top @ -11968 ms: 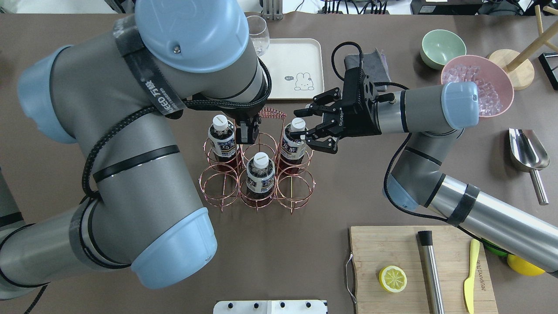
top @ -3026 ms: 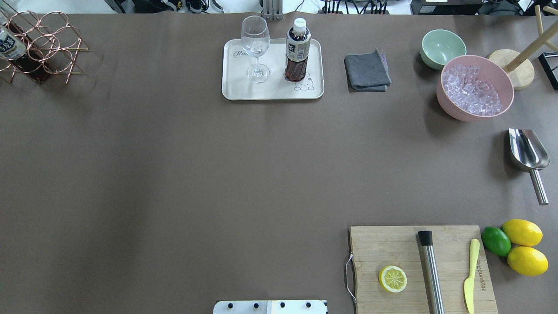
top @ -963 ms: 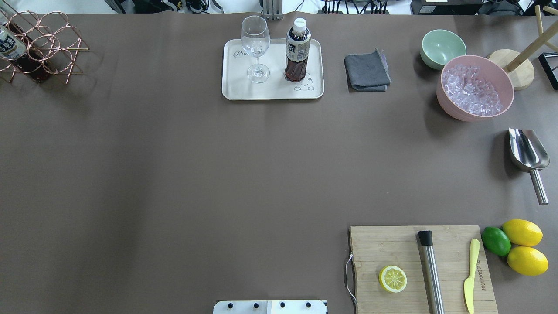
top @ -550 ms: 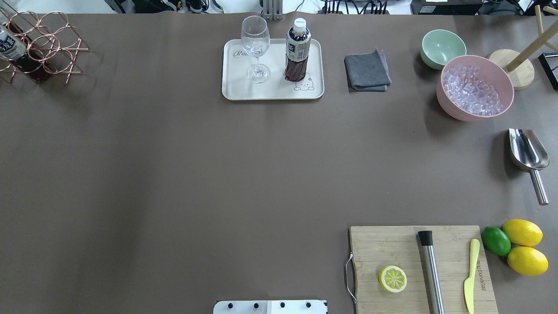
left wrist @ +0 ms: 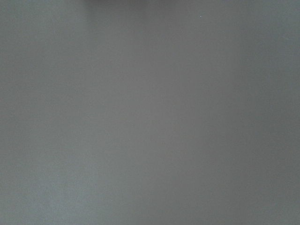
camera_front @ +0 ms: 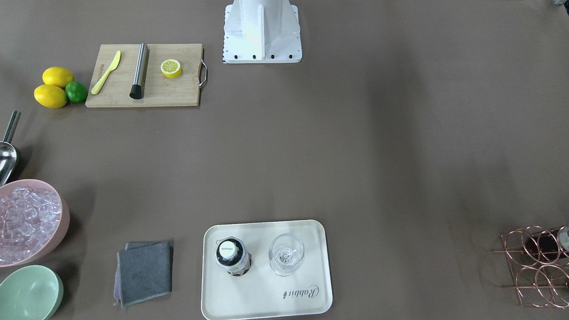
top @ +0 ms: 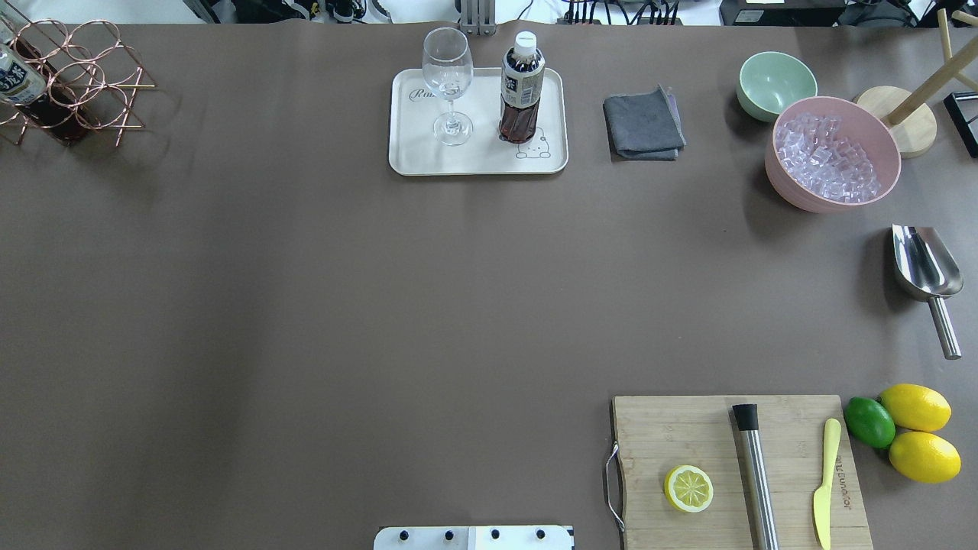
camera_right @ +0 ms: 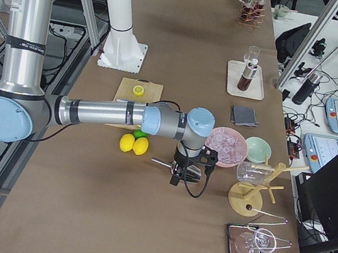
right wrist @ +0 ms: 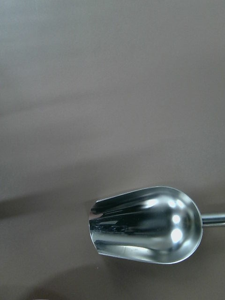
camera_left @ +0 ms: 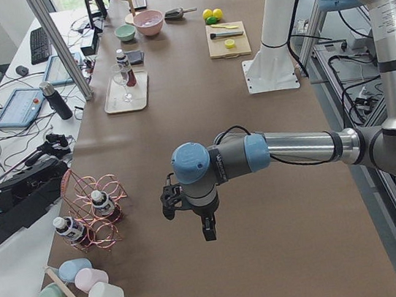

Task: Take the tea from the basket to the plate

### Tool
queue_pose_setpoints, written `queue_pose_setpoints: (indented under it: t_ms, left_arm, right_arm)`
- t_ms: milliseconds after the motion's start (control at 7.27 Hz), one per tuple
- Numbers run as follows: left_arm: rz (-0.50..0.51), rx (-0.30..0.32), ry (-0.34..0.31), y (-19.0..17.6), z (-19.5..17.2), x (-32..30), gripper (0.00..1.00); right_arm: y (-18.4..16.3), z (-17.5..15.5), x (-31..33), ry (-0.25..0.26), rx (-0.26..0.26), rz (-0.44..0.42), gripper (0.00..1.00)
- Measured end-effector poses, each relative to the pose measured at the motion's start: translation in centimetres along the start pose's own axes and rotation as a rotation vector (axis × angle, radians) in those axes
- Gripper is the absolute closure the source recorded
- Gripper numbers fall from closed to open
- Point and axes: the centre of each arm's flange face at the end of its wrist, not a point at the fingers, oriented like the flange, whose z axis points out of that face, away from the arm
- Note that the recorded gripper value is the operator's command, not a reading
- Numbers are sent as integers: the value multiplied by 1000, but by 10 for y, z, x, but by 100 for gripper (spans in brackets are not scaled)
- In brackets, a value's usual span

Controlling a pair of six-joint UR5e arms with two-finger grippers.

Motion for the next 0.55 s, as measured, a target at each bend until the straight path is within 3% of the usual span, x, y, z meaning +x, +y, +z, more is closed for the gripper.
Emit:
queue_pose_setpoints:
  t_ms: [550]
  left_arm:
    - [-1,0,0,-1,0,0,2]
  right_arm:
    - [0,2,1,1,-4,3,0]
